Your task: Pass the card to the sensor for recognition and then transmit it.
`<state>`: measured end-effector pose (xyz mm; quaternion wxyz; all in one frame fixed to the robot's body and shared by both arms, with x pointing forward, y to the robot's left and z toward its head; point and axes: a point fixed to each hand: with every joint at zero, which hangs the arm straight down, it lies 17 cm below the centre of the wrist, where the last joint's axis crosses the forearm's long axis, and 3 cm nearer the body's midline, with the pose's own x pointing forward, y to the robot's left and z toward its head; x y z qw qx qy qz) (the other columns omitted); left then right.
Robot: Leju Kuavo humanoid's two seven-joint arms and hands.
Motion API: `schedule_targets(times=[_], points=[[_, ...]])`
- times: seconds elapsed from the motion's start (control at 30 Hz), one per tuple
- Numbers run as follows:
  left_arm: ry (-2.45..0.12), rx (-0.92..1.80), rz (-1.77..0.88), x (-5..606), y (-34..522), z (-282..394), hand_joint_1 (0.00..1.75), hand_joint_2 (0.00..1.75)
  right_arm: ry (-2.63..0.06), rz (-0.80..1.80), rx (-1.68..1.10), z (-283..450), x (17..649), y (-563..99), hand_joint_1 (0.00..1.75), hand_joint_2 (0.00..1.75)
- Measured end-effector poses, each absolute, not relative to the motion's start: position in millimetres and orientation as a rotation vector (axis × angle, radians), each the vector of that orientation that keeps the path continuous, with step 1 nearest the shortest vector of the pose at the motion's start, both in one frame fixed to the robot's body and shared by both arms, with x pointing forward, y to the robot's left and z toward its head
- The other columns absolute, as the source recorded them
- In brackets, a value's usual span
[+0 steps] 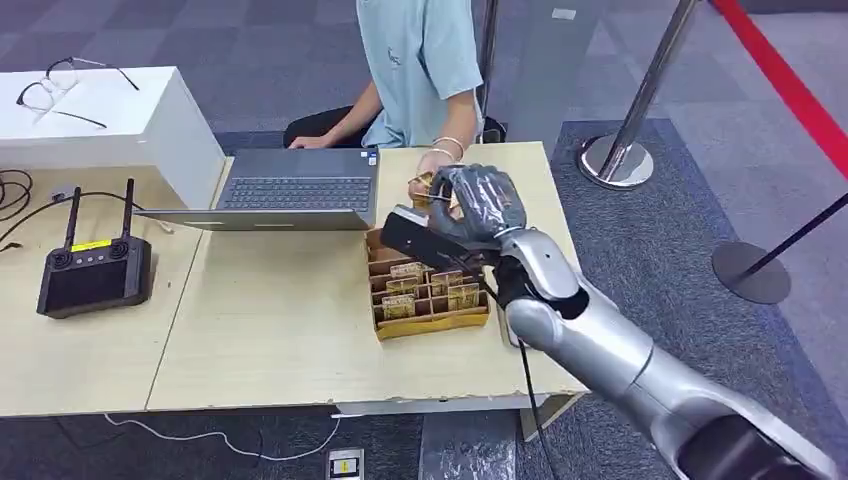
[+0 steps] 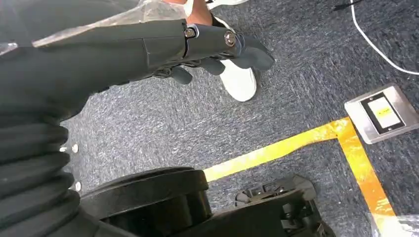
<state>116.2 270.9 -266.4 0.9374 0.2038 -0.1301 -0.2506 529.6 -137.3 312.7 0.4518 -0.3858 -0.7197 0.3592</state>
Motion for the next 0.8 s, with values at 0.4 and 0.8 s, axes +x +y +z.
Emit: schedule_targets(times=[0.4, 0.8], points=[[-0.285, 0.417, -0.523, 119.4, 269.9, -265.7, 0.00, 1.75, -1.797, 0.900, -0.912, 333.7, 536.7, -123.5, 1.75, 1.75], [-0.279, 0.413, -0.505, 117.8, 267.6, -265.9, 0.00, 1.75, -1.793, 0.898, -0.903, 337.0, 543.0, -123.8, 0.00, 1.75]])
